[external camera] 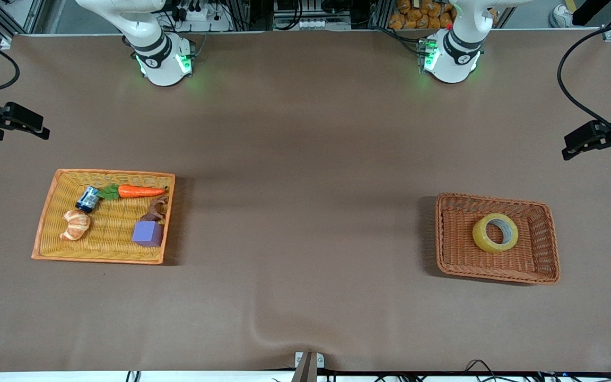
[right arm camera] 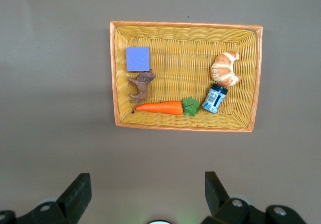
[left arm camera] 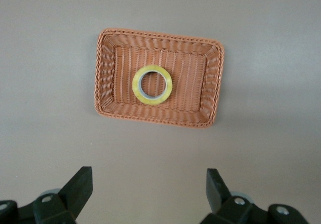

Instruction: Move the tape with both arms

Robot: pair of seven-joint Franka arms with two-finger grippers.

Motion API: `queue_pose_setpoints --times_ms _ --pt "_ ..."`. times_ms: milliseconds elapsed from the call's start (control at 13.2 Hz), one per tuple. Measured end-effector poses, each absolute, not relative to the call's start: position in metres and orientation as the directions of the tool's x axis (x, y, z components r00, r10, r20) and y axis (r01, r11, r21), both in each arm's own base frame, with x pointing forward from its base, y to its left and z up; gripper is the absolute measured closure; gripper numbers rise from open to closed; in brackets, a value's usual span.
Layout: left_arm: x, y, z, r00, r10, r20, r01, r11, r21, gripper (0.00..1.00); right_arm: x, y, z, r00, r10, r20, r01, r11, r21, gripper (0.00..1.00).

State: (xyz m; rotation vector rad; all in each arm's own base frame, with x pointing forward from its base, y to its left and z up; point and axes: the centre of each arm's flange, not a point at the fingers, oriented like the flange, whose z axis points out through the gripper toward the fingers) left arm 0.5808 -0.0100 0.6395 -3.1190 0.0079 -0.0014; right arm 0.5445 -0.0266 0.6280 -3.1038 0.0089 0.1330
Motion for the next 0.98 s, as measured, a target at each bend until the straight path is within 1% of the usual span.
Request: queue_pose_setpoints --times_ms 379,985 --pt "0.5694 -0.0144 0.6488 1.000 -0.012 -0.014 -0.013 -1.000 -0.023 0.00 0.5444 -0.0267 0.6279 0.996 -0.004 -0.086 -0.007 -0.999 -0.035 0.00" --pt "0.5682 -0.0175 0.6500 1.000 -0.018 -0.013 -0.018 -1.000 -0.023 0.00 0.5442 -0.0271 0.6273 0.996 -0.005 -0.089 -0.008 -0.999 -0.035 0.00"
